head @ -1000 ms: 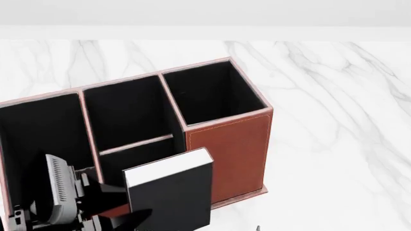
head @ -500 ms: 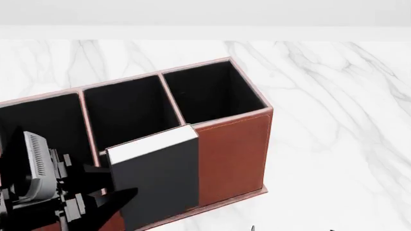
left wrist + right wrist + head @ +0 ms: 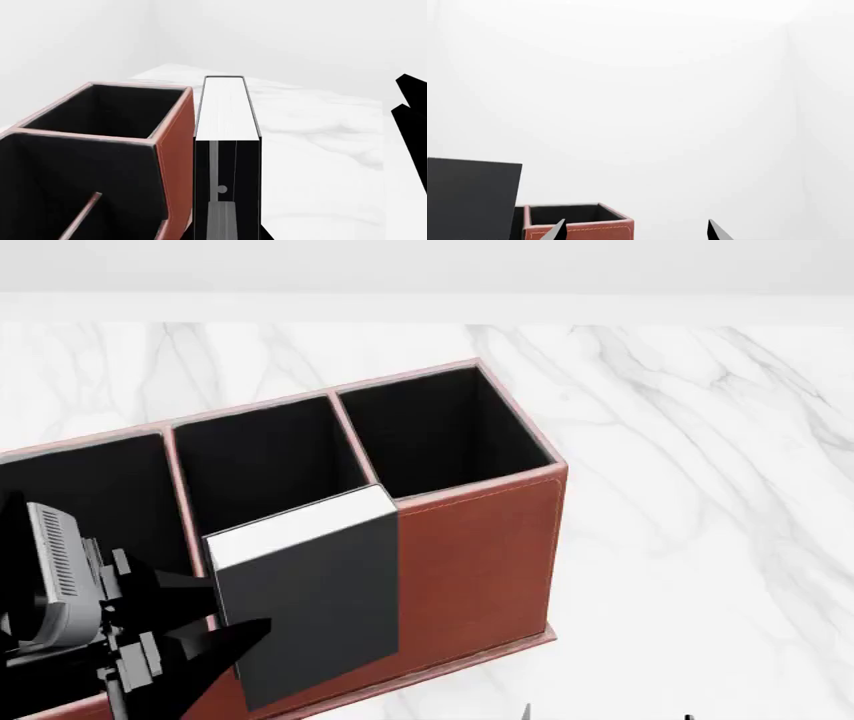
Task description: Pick up the book and place it in the back compartment of the caddy.
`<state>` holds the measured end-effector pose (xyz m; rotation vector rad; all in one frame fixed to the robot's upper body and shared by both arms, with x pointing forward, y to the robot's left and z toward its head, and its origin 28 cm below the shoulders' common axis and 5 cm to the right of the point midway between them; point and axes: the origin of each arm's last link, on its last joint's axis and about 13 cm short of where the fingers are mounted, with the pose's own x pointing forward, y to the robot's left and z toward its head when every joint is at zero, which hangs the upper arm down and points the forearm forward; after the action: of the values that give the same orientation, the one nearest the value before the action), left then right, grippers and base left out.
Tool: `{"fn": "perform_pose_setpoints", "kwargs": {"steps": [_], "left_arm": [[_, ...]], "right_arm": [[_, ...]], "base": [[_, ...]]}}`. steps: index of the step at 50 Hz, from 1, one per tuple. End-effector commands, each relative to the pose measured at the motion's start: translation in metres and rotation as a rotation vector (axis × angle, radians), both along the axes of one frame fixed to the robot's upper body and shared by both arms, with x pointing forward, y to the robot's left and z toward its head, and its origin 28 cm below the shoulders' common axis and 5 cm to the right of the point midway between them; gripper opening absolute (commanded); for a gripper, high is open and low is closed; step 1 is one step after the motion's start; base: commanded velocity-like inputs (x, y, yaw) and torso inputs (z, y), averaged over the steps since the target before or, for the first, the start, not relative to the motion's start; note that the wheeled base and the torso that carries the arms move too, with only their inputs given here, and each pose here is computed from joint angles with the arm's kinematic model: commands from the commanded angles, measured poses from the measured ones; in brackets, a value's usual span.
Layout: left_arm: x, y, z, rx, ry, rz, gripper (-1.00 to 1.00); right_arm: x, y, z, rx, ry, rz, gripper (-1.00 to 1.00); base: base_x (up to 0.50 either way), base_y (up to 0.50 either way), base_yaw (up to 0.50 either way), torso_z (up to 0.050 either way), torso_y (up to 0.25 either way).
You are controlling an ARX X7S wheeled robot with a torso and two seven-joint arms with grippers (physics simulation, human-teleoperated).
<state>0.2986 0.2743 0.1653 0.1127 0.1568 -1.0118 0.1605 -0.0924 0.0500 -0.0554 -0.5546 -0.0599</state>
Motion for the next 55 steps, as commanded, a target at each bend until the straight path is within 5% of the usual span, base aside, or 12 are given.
{"fn": "perform_pose_setpoints", "kwargs": {"steps": [1, 4, 8, 9, 20, 55], "left_arm": [[0.000, -0.001, 0.010, -0.048, -0.016, -0.005, -1.00], [0.000, -0.001, 0.010, -0.048, -0.016, -0.005, -1.00], [0.000, 0.001, 0.012, -0.061, 0.050, -0.159, -1.00], [0.003, 0.002, 0.012, -0.057, 0.037, -0.104, -1.00], [0.016, 0.007, 0.012, -0.025, 0.100, -0.191, -1.00], [0.056, 0.031, 0.007, -0.125, 0.104, -0.090, -1.00]], "right_arm": [[0.000, 0.000, 0.000, -0.002, 0.002, -0.003, 1.00], [0.000, 0.000, 0.000, -0.002, 0.002, -0.003, 1.00], [0.000, 0.000, 0.000, 0.005, -0.002, 0.009, 1.00], [0.000, 0.000, -0.001, 0.004, -0.002, 0.009, 1.00], [0.001, 0.000, -0.002, 0.000, 0.000, 0.015, 1.00], [0.003, 0.001, -0.003, -0.004, 0.012, 0.018, 1.00]], "base": [[0.00, 0.00, 0.00, 0.000, 0.000], [0.00, 0.00, 0.00, 0.000, 0.003], [0.00, 0.00, 0.00, 0.000, 0.000], [0.00, 0.00, 0.00, 0.000, 0.000], [0.00, 0.00, 0.00, 0.000, 0.002], [0.00, 0.00, 0.00, 0.000, 0.001]]}}
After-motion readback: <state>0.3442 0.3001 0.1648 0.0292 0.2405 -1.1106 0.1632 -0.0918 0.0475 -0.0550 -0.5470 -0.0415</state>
